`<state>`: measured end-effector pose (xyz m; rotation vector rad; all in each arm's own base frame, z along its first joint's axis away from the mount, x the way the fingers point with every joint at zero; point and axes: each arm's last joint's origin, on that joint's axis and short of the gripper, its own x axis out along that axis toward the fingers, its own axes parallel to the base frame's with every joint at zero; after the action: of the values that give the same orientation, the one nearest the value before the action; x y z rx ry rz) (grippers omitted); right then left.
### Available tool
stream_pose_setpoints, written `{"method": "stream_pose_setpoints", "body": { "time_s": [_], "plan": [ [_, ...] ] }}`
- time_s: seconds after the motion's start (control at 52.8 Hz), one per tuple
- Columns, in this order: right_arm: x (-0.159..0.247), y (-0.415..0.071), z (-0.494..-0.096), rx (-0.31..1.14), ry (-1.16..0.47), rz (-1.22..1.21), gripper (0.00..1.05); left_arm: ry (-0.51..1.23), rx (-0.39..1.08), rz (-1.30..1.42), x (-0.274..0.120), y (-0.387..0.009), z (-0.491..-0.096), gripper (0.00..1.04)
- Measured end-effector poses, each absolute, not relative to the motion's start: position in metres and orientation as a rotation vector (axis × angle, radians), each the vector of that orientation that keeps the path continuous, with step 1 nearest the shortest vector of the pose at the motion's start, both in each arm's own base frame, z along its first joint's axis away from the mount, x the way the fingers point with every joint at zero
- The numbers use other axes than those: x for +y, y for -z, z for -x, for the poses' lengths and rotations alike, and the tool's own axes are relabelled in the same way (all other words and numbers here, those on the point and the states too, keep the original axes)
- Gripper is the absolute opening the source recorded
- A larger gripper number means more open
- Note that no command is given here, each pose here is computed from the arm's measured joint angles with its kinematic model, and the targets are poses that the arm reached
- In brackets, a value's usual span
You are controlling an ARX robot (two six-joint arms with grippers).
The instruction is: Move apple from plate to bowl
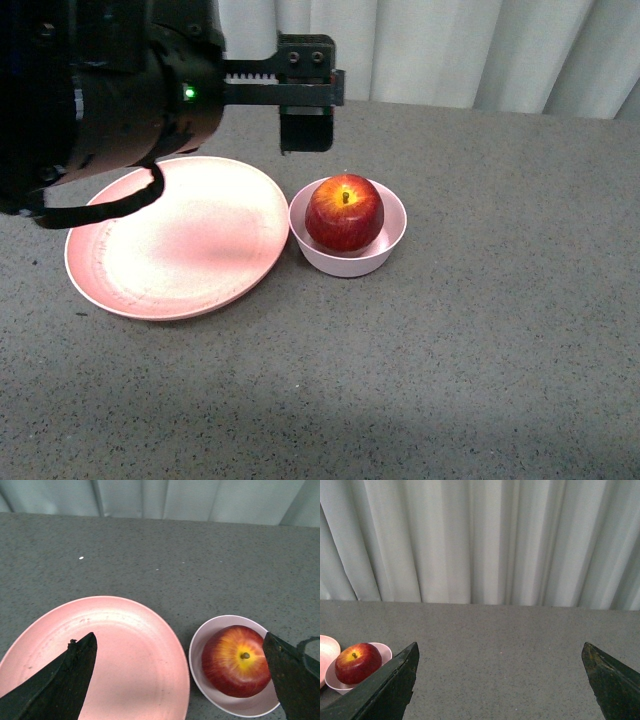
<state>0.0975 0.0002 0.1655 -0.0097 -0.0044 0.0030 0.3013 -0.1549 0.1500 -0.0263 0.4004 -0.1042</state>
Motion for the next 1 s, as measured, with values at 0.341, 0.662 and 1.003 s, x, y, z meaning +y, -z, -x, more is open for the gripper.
{"method": "stream_pose_setpoints", "body": {
  "time_s": [0.341, 0.662, 1.003],
  "plan": [
    [0.000, -0.165, -0.098, -0.004, -0.001, 0.010, 0.95, 0.012, 0.008, 0.028, -0.094, -0.162, -0.257, 0.54],
    [0.000, -0.166, -0.098, -0.004, -0.003, 0.010, 0.95, 0.008, 0.014, 0.008, -0.043, -0.161, -0.205, 0.04],
    [0.000, -0.165, -0.098, -0.004, -0.003, 0.010, 0.95, 0.004, 0.015, 0.006, -0.016, -0.162, -0.163, 0.04]
  ]
}}
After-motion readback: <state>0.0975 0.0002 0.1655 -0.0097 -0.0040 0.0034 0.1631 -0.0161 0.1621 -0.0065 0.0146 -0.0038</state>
